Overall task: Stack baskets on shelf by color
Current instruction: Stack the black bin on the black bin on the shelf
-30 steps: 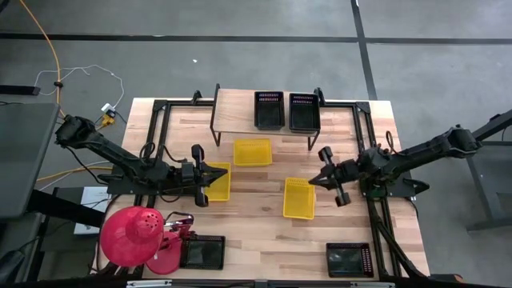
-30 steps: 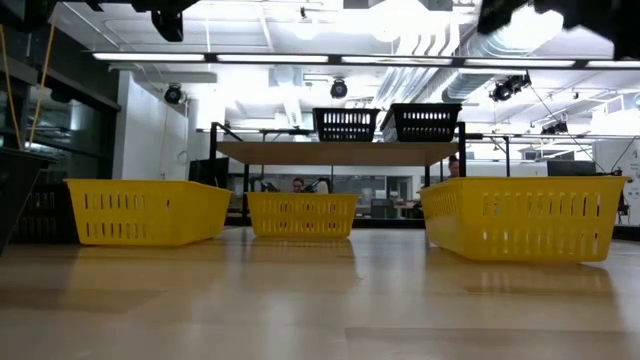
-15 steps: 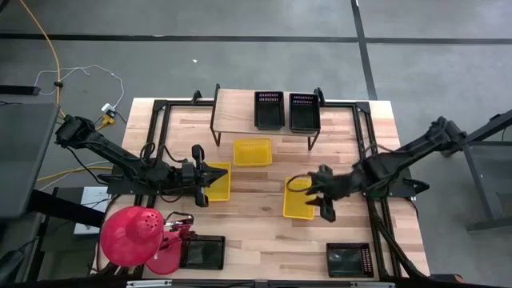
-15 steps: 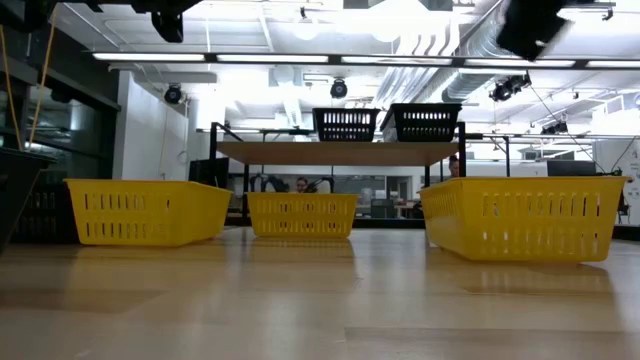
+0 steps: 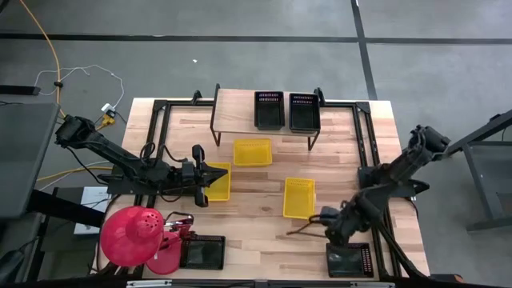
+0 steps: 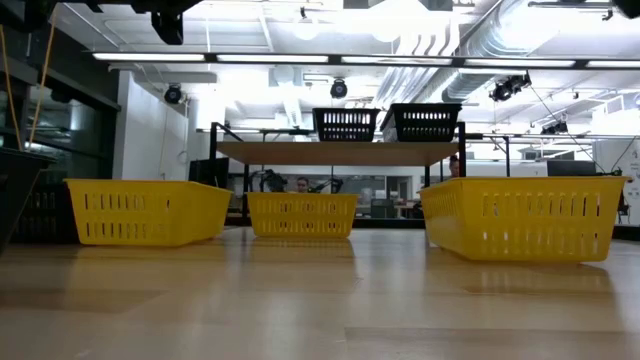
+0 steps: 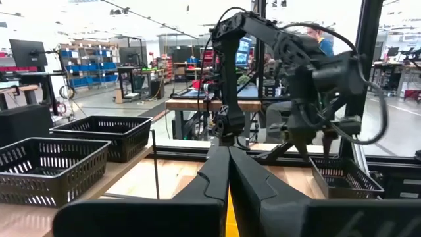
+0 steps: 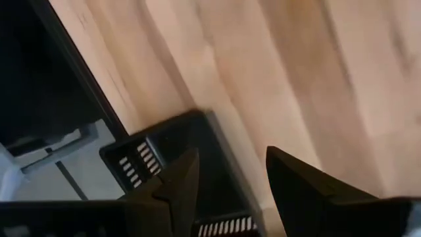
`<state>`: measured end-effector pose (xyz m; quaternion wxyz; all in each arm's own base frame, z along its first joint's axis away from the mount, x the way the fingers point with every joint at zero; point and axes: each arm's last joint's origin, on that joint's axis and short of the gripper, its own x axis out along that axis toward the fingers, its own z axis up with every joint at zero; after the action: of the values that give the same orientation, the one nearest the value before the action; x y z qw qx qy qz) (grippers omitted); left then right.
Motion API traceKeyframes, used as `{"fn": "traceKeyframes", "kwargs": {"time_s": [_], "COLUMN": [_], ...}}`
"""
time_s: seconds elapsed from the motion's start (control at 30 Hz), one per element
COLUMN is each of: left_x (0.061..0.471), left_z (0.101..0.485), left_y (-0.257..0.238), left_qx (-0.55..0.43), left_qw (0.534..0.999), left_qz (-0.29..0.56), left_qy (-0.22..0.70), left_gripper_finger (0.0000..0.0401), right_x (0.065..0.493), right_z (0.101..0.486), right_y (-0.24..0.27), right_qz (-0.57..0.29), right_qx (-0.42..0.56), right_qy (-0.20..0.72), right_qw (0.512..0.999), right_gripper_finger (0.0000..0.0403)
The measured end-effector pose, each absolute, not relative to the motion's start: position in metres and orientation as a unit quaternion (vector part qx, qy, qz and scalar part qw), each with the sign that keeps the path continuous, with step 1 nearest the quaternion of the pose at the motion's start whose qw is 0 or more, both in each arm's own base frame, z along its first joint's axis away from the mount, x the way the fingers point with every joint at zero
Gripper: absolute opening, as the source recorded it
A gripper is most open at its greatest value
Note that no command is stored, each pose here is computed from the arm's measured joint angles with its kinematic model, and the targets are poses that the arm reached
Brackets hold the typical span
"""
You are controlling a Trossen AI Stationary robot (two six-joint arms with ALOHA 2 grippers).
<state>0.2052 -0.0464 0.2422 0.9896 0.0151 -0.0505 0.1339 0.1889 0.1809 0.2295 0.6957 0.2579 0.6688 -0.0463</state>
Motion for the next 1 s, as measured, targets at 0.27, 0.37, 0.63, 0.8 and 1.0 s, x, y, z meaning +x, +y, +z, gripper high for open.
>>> {"fn": "traceKeyframes", "kwargs": {"time_s": [0.27,0.37,0.63,0.8,1.0], "left_x": [0.205,0.205,0.205,0.205,0.205], "left_z": [0.242,0.242,0.242,0.242,0.242], "left_y": [-0.046,-0.046,-0.046,-0.046,-0.046], "left_qx": [0.015,0.021,0.04,0.041,0.041], "left_qw": [0.99,0.989,0.989,0.989,0.989], "left_qz": [0.134,0.134,0.136,0.136,0.136], "left_qy": [-0.05,-0.05,-0.047,-0.047,-0.048], "left_gripper_finger": [0.0,0.0,0.0,0.0,0.0], "right_x": [0.174,0.169,0.164,0.165,0.164], "right_z": [0.214,0.207,0.186,0.178,0.178], "right_y": [0.211,0.219,0.23,0.231,0.23], "right_qz": [-0.058,-0.064,-0.062,-0.073,-0.078], "right_qx": [0.251,0.243,0.18,0.16,0.156], "right_qy": [0.68,0.687,0.711,0.717,0.72], "right_qw": [0.686,0.681,0.677,0.674,0.672], "right_gripper_finger": [0.0165,0.0165,0.0165,0.0165,0.0165]}}
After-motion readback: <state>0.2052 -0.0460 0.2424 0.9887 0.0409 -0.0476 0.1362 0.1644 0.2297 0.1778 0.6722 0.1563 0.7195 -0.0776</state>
